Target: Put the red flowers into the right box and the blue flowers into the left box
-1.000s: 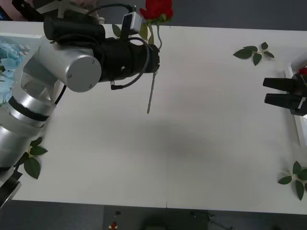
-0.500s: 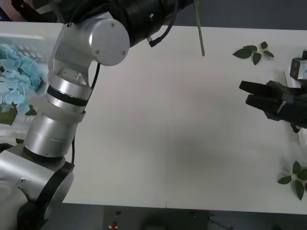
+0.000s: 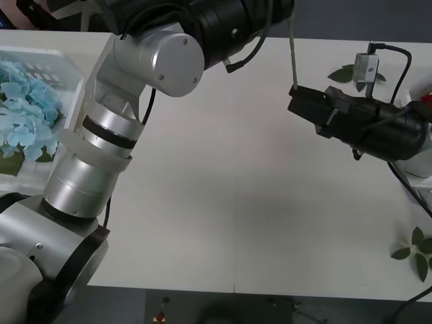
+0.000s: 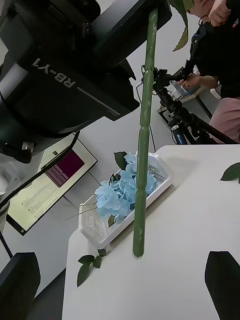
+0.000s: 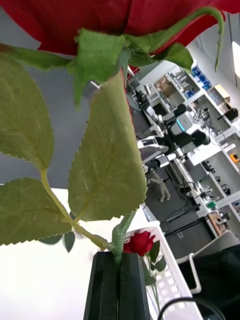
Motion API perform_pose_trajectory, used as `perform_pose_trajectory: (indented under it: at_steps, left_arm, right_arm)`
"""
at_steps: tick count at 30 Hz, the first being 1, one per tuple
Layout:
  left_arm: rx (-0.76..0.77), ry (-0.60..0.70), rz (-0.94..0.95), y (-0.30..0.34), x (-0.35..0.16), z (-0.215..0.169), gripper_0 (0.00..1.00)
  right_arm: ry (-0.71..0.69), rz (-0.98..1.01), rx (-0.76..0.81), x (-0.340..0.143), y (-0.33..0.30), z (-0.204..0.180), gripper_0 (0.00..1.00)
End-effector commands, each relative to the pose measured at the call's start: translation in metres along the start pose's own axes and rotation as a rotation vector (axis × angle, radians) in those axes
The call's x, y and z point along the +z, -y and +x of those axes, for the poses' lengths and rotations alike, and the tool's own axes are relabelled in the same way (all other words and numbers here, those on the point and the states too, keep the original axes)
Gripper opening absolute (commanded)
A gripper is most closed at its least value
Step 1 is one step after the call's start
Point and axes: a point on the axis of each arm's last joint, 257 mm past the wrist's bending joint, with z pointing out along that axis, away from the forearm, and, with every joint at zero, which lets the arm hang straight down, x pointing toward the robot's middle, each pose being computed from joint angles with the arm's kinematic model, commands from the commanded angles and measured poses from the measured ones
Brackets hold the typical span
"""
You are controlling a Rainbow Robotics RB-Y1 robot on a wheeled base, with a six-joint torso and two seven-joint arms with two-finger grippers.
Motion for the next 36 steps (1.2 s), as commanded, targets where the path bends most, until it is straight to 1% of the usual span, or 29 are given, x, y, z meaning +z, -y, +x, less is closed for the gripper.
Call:
perform_pose_trajectory:
  at_steps: [1, 8, 12, 17, 19, 22, 25, 26, 27, 29, 30, 31, 32, 33, 34, 36]
  left_arm:
    - [0.069, 0.043, 0.051, 0.027, 0.0, -0.023, 0.0]
    - [0.039, 0.061, 0.097, 0.035, -0.002, -0.025, 0.0]
    - [0.043, 0.032, 0.104, 0.037, -0.001, -0.012, 0.0]
    - [0.086, 0.0, 0.081, 0.023, -0.002, 0.01, 0.0]
    - [0.097, 0.006, 0.079, 0.017, -0.004, 0.016, 0.0]
    - [0.113, -0.021, 0.075, 0.011, -0.007, 0.029, 0.0]
    - [0.148, -0.062, 0.06, 0.005, -0.007, 0.041, 0.0]
    - [0.182, -0.086, 0.05, 0.001, -0.008, 0.047, 0.0]
    - [0.196, -0.102, 0.048, 0.0, -0.008, 0.051, 0.0]
    - [0.201, -0.106, 0.046, -0.003, -0.009, 0.053, 0.0]
    - [0.192, -0.11, 0.046, -0.004, -0.01, 0.055, 0.0]
    - [0.191, -0.11, 0.048, -0.004, -0.01, 0.055, 0.0]
    - [0.191, -0.111, 0.048, -0.003, -0.01, 0.055, 0.0]
    - [0.179, -0.112, 0.053, -0.002, -0.01, 0.055, 0.0]
    - [0.164, -0.108, 0.061, 0.0, -0.01, 0.055, 0.0]
    - [0.139, -0.099, 0.079, 0.005, -0.01, 0.053, 0.0]
  right_arm:
    - [0.054, -0.02, -0.044, 0.024, -0.008, -0.029, 0.97]
    - [0.087, -0.012, -0.058, 0.04, -0.006, -0.042, 0.96]
    - [0.1, -0.021, -0.065, 0.048, -0.009, -0.049, 0.95]
    - [0.122, -0.024, -0.068, 0.057, -0.01, -0.058, 0.94]
    - [0.13, -0.024, -0.069, 0.061, -0.01, -0.061, 0.92]
    - [0.141, -0.021, -0.074, 0.066, -0.01, -0.066, 0.81]
    - [0.145, -0.011, -0.082, 0.07, -0.008, -0.07, 0.8]
    - [0.152, -0.005, -0.082, 0.071, -0.007, -0.072, 0.78]
    - [0.157, 0.0, -0.084, 0.073, -0.006, -0.074, 0.75]
    - [0.16, 0.0, -0.086, 0.075, -0.006, -0.076, 0.64]
    - [0.165, -0.001, -0.088, 0.077, -0.007, -0.078, 0.5]
    - [0.167, -0.002, -0.087, 0.078, -0.007, -0.079, 0.39]
    - [0.167, 0.0, -0.088, 0.078, -0.007, -0.079, 0.33]
    - [0.168, -0.003, -0.089, 0.079, -0.008, -0.08, 0.21]
    - [0.168, -0.003, -0.089, 0.079, -0.008, -0.08, 0.13]
    - [0.167, -0.003, -0.091, 0.08, -0.008, -0.08, 0.04]
